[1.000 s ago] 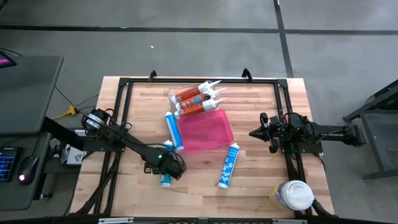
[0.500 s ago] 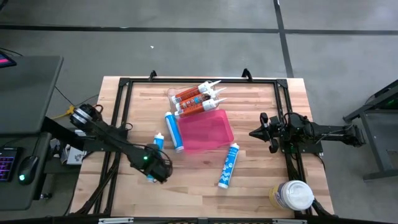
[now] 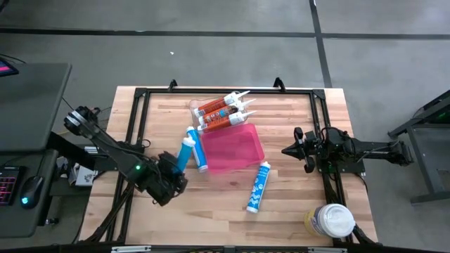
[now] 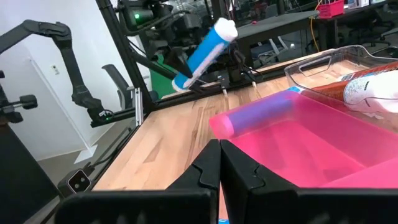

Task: Pick & place silicon tubes, Sealant and Lysol wipes
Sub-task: Put the bottom left blue sealant into the pink bin

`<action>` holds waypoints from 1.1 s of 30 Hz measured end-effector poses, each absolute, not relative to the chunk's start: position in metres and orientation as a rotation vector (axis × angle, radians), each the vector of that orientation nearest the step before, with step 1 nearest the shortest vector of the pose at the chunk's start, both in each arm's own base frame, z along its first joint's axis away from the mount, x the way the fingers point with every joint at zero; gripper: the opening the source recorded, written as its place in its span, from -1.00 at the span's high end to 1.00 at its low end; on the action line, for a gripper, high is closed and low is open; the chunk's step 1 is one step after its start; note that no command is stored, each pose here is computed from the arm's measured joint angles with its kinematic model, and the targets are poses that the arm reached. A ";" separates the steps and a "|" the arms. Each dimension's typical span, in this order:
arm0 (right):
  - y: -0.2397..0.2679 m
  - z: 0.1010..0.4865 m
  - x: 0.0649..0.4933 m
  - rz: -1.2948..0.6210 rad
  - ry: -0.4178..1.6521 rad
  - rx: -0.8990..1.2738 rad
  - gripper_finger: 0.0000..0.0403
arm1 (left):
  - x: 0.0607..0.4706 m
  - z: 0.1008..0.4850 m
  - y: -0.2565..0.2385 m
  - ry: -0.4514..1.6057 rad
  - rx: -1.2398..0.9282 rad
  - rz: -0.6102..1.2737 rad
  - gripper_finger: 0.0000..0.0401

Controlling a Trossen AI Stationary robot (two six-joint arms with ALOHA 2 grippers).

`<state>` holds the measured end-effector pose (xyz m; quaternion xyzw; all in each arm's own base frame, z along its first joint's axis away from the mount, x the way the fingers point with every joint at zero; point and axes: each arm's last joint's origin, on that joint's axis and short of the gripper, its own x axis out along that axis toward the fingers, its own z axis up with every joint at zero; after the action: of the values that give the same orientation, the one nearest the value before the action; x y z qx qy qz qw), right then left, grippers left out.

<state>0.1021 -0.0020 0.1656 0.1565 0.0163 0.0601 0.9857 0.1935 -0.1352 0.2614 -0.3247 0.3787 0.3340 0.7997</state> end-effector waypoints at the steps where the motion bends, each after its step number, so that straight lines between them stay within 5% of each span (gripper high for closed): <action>1: -0.002 0.166 0.102 0.121 0.033 0.314 1.00 | 0.192 0.264 -0.134 0.814 -0.653 0.685 0.03; 17: -0.002 0.166 0.102 0.121 0.033 0.314 1.00 | 0.260 0.318 -0.069 0.894 -0.316 0.477 0.03; 33: -0.002 0.165 0.102 0.121 0.034 0.315 1.00 | 0.359 0.300 0.001 1.050 -0.277 0.383 0.03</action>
<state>0.1021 -0.0020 0.1655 0.1566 0.0170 0.0600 0.9857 0.3588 0.0007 0.3002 -0.1308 0.4964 0.1811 0.8389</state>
